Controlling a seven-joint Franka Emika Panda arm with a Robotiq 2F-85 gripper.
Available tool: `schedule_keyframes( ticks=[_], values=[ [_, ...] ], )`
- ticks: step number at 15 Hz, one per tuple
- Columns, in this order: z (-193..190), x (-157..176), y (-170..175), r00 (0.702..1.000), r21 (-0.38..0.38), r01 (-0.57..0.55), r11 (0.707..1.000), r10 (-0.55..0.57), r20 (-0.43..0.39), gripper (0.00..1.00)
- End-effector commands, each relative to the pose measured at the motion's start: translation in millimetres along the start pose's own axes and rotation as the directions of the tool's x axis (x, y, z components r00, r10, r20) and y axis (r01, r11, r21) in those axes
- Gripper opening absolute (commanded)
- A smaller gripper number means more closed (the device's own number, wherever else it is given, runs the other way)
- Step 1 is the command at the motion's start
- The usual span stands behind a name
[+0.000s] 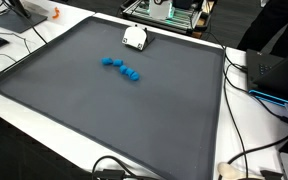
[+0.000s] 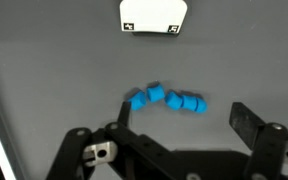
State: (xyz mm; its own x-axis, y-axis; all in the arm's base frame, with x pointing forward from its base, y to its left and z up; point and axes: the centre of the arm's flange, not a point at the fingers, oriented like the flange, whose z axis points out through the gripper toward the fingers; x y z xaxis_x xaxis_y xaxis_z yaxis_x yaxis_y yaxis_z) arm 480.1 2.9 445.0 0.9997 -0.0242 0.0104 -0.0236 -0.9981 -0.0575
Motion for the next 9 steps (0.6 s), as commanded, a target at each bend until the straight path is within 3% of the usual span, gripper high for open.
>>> schedule_keyframes(
  ticks=[1, 6, 9],
  values=[
    [4.6, 13.1, -14.8, 0.980, -0.025, 0.188, 0.982, -0.189, -0.067, 1.00],
    [8.7, 24.8, -34.1, 0.911, -0.040, 0.382, 0.923, -0.383, -0.150, 1.00],
    [6.1, 23.4, -37.0, 0.919, -0.047, 0.365, 0.930, -0.368, -0.144, 1.00]
  ],
)
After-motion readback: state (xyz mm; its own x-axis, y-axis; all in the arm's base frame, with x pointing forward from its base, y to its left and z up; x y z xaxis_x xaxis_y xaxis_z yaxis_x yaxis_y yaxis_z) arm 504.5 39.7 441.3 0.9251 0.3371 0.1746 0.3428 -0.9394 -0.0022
